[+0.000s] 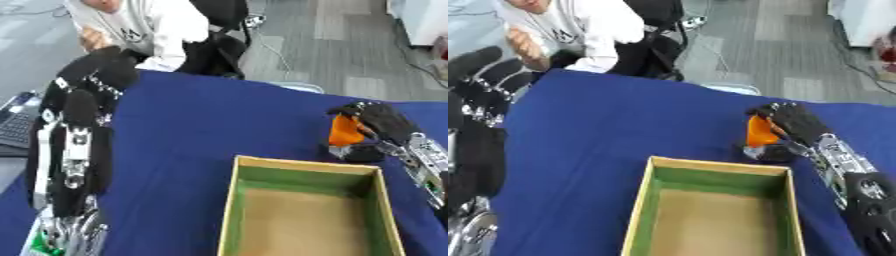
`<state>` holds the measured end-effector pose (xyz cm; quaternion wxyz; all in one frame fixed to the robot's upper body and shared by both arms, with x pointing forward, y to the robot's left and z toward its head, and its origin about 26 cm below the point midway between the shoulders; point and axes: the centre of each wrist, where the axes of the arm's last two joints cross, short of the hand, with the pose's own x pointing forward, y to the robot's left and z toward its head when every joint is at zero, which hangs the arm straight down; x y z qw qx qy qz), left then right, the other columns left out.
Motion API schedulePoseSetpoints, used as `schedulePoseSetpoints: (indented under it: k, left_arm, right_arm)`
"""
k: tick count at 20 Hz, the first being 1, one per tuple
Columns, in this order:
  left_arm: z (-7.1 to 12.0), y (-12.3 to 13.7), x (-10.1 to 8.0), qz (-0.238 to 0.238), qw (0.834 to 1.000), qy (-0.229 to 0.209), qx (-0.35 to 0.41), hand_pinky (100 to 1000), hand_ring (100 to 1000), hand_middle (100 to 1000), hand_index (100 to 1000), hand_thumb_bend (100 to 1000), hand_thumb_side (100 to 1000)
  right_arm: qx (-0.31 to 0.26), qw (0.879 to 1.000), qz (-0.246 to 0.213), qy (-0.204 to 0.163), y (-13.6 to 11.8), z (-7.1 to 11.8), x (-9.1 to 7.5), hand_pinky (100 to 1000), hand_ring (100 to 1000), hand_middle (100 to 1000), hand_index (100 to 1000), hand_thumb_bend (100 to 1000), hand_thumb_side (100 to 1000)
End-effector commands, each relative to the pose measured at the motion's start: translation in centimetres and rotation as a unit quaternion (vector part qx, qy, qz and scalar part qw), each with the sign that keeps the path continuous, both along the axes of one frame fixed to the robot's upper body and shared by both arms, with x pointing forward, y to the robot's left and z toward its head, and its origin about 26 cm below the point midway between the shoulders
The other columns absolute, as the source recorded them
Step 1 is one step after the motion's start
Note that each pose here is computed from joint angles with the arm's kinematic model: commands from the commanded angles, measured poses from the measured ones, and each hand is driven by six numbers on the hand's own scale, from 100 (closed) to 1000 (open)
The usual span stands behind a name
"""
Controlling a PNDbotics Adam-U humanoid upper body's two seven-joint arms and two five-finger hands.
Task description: Pick up objects on the table and place them in the box.
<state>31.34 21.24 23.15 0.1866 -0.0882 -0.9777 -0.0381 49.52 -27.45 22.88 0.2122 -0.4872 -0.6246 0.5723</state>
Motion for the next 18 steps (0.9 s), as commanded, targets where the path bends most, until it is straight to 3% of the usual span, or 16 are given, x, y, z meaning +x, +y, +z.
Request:
schedulePoseSetpoints:
  k: [1, 7, 13, 18]
  left_arm:
    - [0.83, 0.01, -0.33, -0.002, 1.0, -0.018, 0.002, 835, 770, 797, 816, 846, 541]
    - [0.92, -0.13, -0.32, -0.006, 1.0, -0.019, 0.003, 835, 769, 796, 816, 846, 540]
    - [0.97, -0.19, -0.32, -0.008, 1.0, -0.02, 0.003, 834, 769, 795, 816, 844, 538]
    - [0.9, -0.11, -0.33, -0.007, 1.0, -0.018, 0.005, 834, 769, 795, 816, 844, 539]
  right_arm:
    - [-0.008, 1.0, 0.006, -0.017, 0.11, 0.41, -0.12, 100, 130, 304, 417, 381, 736]
    - [-0.02, 0.999, 0.003, -0.043, 0.32, 0.68, -0.26, 100, 100, 100, 189, 289, 664]
    - [-0.013, 0.995, -0.015, -0.096, 0.54, 0.98, -0.41, 100, 100, 100, 105, 144, 502]
    - [0.036, 0.994, -0.003, -0.101, 0.79, 1.39, -0.4, 100, 100, 100, 100, 132, 452]
